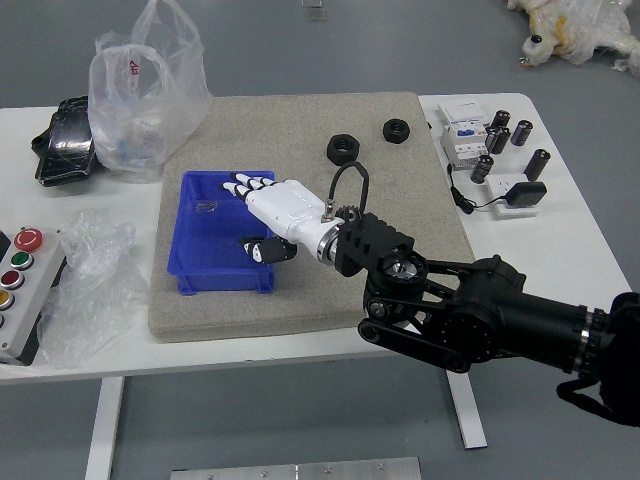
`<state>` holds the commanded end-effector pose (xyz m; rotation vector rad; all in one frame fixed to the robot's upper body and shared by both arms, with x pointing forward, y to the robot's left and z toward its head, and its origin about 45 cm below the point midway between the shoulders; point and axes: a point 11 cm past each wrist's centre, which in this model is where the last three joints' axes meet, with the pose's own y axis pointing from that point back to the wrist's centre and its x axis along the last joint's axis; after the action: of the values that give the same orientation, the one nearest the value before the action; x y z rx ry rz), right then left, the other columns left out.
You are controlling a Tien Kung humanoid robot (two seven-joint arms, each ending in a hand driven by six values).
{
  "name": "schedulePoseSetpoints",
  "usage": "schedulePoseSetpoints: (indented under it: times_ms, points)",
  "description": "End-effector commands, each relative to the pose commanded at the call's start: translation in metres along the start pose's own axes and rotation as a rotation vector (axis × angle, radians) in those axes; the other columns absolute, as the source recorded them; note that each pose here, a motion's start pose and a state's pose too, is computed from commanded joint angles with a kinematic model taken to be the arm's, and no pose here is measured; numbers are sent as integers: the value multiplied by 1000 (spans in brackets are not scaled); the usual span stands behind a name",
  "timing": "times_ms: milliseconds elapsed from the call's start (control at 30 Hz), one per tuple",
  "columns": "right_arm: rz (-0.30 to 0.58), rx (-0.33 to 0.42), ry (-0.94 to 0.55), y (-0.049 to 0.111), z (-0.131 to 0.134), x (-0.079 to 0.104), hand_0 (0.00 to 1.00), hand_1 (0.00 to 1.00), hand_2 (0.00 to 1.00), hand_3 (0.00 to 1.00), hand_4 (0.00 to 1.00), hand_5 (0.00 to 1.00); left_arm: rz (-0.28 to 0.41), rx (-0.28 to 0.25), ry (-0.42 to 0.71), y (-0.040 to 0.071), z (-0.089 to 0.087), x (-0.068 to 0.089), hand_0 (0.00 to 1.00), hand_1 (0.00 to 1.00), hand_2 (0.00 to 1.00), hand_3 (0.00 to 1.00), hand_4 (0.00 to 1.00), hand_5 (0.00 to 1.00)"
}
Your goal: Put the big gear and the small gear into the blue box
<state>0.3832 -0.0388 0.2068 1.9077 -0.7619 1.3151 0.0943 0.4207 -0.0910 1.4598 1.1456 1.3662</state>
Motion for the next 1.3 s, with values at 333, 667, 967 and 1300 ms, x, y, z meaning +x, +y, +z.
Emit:
schedulePoseSetpoints:
  times_ms: [333,667,967,1300]
  points:
    - [83,-163,-78,9,63,22,637,932,995,998,701,268,-1,3,3,-1,-2,-1,863,888,882,988,857,793]
    - [78,-312,-205,40,129,12,650,933,992,998,968,523,-7,6,8,-2,-5,-4,860,882,875,984,852,787]
    - [50,-377,-213,46,151,-1,648,930,990,998,998,556,-6,3,7,-2,-4,-4,859,881,872,981,849,784]
    - [-7,-443,-176,48,172,-12,643,926,983,998,998,605,-2,6,7,-1,-4,-2,858,878,871,978,844,776]
